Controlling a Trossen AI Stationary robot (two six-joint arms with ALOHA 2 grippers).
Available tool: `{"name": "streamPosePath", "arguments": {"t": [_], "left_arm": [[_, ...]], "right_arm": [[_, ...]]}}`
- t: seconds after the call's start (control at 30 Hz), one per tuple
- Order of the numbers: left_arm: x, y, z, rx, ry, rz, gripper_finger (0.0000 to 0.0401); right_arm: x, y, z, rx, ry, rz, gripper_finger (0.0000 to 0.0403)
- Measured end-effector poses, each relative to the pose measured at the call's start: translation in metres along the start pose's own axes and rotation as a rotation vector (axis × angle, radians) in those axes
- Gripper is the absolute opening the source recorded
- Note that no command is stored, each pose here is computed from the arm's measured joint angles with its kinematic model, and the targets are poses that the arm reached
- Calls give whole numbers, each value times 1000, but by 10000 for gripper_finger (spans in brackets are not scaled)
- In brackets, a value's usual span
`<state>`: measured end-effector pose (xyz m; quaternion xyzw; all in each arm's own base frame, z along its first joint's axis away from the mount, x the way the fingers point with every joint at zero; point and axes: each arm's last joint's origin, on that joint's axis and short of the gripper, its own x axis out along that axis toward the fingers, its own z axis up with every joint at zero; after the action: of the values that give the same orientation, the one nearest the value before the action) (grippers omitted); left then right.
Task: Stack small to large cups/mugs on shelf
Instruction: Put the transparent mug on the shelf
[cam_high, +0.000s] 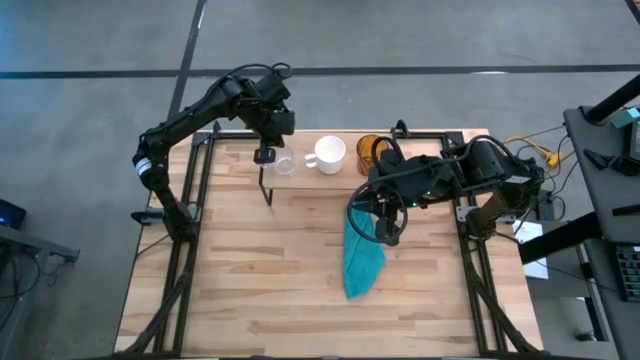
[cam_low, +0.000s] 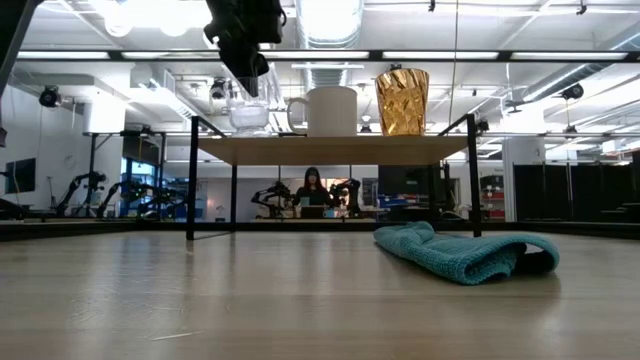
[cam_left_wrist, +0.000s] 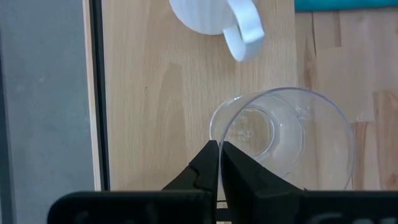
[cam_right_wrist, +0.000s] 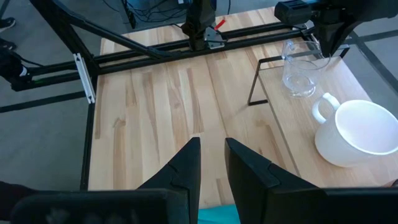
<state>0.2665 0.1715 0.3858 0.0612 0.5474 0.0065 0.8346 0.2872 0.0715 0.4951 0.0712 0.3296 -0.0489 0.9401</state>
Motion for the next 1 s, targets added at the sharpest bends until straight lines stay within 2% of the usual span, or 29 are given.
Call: {"name": "streamPosePath", "arguments": {"t": [1.0], "left_arm": [[18, 1, -3, -1, 16, -12, 0]], "right_arm": [[0, 0, 0, 0, 0, 0, 68]]}}
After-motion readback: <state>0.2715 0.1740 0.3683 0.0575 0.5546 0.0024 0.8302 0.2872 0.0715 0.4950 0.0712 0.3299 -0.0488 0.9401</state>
